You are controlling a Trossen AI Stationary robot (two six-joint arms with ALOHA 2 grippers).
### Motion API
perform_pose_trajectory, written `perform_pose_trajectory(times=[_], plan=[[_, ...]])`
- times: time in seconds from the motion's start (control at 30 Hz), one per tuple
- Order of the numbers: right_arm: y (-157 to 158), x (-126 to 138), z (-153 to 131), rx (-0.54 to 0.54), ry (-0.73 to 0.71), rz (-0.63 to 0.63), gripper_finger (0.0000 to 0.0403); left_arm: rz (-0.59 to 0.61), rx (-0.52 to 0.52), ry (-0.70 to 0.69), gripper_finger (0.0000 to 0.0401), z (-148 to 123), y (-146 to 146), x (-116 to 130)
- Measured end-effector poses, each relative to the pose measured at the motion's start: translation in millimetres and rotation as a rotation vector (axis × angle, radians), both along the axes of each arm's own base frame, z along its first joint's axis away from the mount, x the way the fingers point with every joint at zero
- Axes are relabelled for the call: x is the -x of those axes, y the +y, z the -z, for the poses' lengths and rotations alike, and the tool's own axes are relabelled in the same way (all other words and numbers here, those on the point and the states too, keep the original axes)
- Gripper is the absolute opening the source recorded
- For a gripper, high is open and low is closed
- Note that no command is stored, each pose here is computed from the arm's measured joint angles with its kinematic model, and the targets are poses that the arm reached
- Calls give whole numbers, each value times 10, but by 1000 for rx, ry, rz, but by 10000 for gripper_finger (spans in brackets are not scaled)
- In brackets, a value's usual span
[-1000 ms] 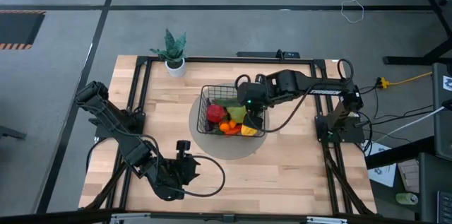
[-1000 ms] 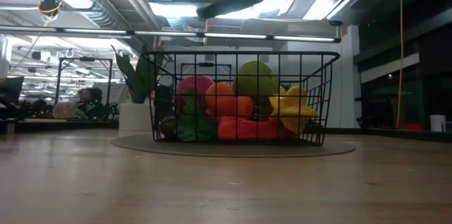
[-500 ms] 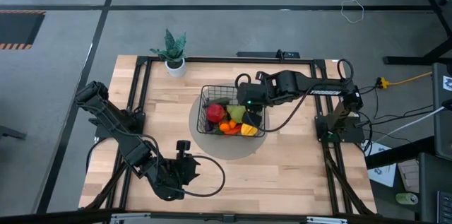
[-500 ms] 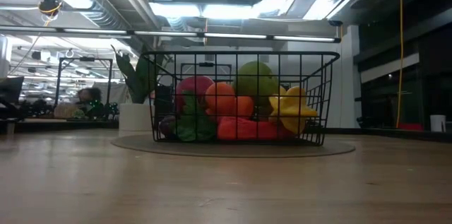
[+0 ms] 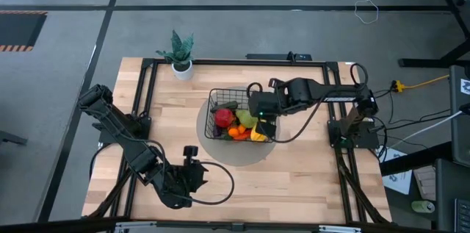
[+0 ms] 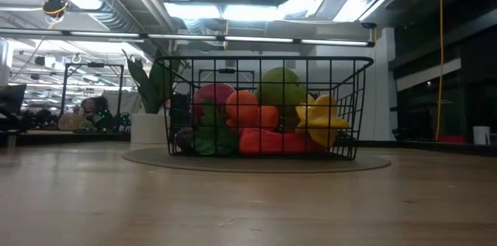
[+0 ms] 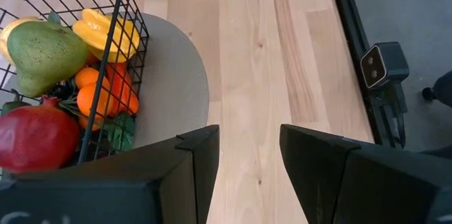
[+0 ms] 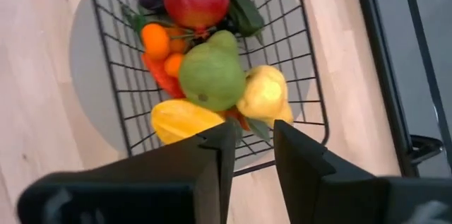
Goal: Build produce basket
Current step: Return to Home Position
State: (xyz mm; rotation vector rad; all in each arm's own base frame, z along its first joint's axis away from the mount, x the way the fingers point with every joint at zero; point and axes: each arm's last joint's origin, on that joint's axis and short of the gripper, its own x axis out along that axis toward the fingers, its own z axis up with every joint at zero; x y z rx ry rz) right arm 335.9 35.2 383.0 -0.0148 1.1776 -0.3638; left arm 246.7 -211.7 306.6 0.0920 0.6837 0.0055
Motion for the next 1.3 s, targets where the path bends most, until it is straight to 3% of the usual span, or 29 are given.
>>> perform_pose_trajectory(times=[0.33, 0.6, 0.77, 0.97, 1.13, 1.3], plan=[[353, 66, 2, 1, 4, -89, 87, -15, 46, -31, 137, -25, -19, -21], [680, 234, 48, 57, 82, -196, 87, -18, 43, -31, 137, -24, -7, -31], [858, 329, 247, 141, 151, -256, 87, -19, 41, -30, 137, -23, 0, -35], [820, 665, 486, 128, 219, -164, 87, -8, 45, -21, 137, -20, -10, -25], [646, 1152, 442, 36, 61, -67, 88, -5, 25, 4, 137, 0, 1, -6], [517, 1564, 408, -120, -238, -111, 88, -11, 16, 5, 137, 4, 9, -7]])
